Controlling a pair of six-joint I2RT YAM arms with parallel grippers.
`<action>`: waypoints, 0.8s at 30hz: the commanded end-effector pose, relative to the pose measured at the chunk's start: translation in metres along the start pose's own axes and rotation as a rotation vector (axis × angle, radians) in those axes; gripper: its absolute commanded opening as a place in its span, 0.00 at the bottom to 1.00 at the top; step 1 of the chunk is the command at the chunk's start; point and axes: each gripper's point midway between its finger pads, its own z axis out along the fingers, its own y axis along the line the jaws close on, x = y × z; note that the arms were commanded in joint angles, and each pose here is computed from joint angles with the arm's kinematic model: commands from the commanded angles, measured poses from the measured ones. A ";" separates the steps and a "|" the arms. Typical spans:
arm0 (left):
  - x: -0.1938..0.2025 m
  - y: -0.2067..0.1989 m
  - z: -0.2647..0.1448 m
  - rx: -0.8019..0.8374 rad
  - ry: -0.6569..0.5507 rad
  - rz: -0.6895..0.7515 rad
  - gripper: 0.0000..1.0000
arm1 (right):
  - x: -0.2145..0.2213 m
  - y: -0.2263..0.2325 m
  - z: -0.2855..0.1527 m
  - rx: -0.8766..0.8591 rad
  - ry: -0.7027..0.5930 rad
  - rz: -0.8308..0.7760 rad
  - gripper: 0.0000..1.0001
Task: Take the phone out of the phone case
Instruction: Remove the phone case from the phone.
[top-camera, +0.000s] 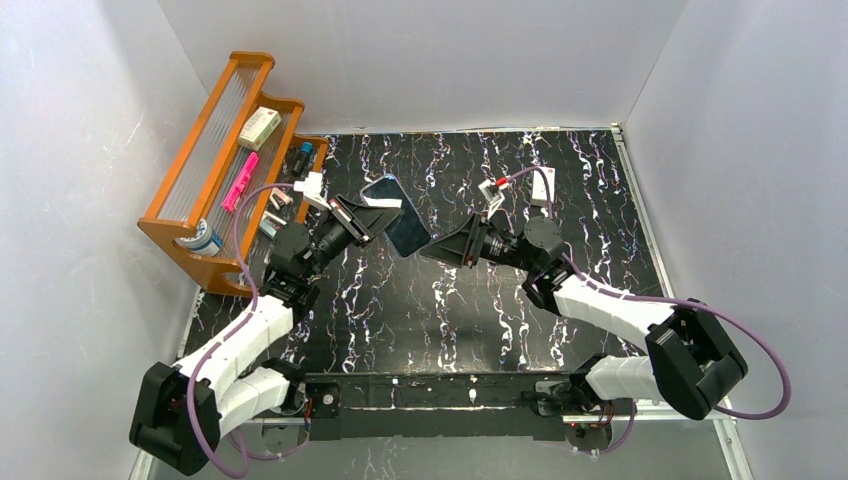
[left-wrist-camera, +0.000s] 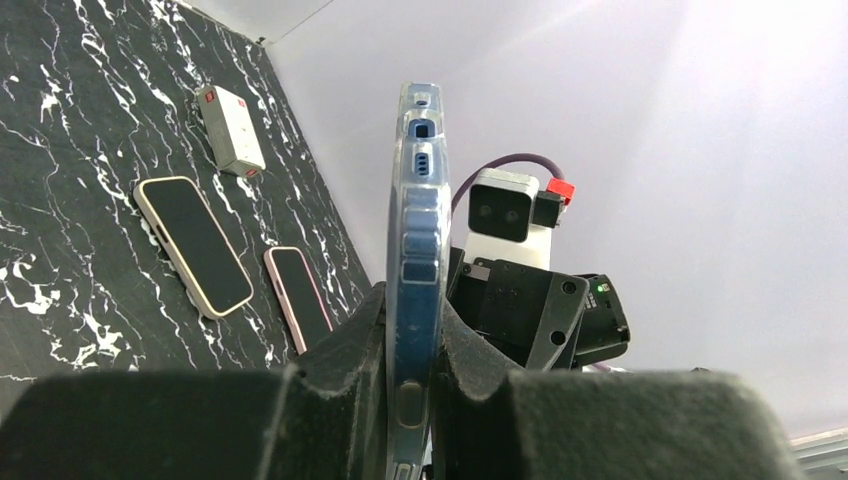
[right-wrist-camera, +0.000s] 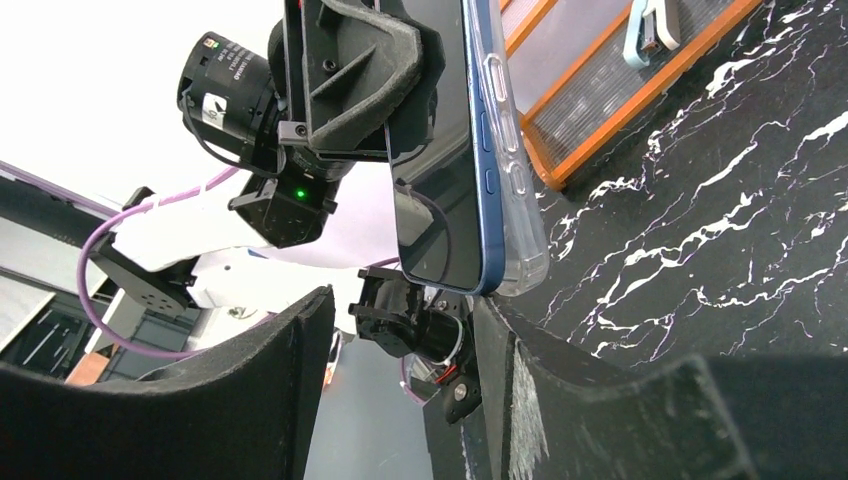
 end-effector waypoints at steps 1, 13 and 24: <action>0.033 -0.054 -0.014 0.198 0.150 -0.039 0.00 | -0.043 0.022 0.005 -0.070 -0.125 -0.071 0.62; 0.038 -0.057 -0.019 0.220 0.175 -0.050 0.00 | -0.055 0.013 -0.001 -0.048 -0.118 -0.030 0.62; 0.042 -0.057 -0.025 0.227 0.184 -0.040 0.00 | -0.059 0.004 -0.002 -0.020 -0.105 0.012 0.61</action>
